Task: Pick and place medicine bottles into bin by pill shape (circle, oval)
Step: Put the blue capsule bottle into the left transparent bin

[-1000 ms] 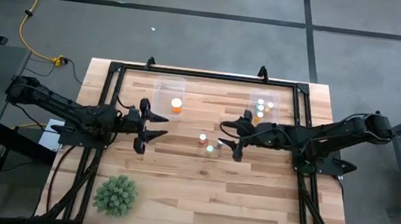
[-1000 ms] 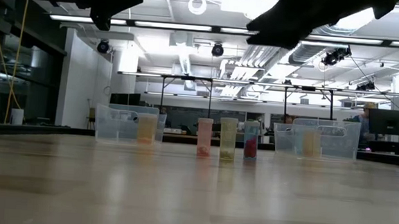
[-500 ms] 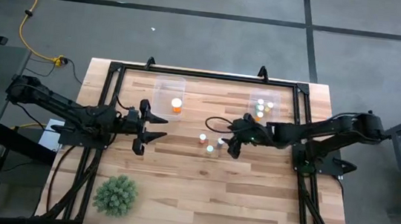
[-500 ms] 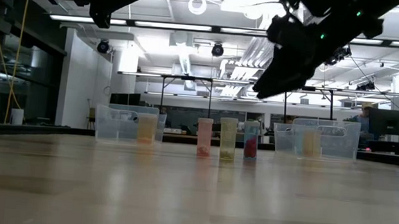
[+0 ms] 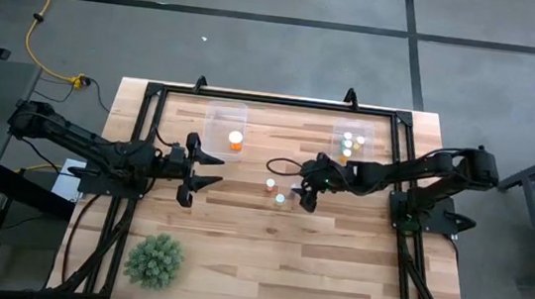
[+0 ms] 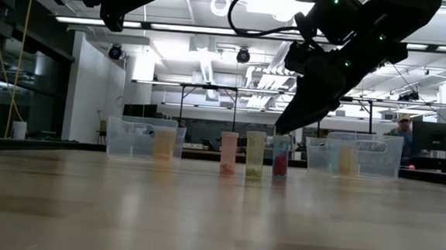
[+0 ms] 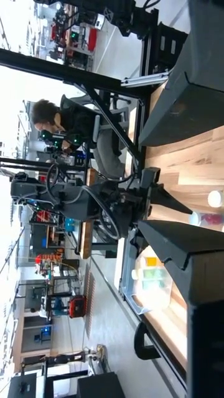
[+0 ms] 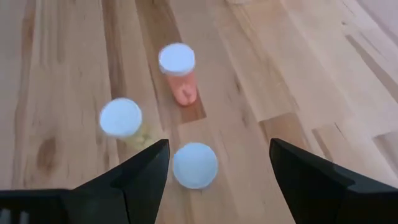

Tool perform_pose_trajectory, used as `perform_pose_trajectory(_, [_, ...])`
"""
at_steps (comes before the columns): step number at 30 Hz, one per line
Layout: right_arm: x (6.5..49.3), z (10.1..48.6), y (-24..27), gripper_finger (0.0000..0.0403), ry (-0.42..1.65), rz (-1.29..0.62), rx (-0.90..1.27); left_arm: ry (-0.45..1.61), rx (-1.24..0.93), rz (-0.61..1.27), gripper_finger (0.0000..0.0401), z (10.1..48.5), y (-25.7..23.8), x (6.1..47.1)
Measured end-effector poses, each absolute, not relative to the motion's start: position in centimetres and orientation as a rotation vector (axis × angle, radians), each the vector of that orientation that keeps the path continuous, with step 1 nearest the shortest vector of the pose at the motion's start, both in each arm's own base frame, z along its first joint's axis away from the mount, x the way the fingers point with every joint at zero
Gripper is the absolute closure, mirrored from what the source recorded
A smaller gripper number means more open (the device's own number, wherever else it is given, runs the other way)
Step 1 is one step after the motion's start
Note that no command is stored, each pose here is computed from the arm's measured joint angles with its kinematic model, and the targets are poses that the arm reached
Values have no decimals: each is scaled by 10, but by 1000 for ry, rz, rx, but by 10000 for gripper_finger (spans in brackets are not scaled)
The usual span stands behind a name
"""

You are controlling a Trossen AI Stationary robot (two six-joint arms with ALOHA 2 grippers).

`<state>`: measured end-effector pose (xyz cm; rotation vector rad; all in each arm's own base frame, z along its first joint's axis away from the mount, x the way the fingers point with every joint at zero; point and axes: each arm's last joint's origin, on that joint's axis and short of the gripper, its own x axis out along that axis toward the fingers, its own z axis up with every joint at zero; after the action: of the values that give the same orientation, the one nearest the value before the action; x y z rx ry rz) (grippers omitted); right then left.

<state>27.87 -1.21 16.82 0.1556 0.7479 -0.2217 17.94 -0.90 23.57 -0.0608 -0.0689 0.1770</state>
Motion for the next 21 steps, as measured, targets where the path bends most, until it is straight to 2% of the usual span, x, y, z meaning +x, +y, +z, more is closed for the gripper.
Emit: perform_pose_trajectory(21, [277,166,-12,133,777,-195,138,-68,-61,178,205,236,-9,179])
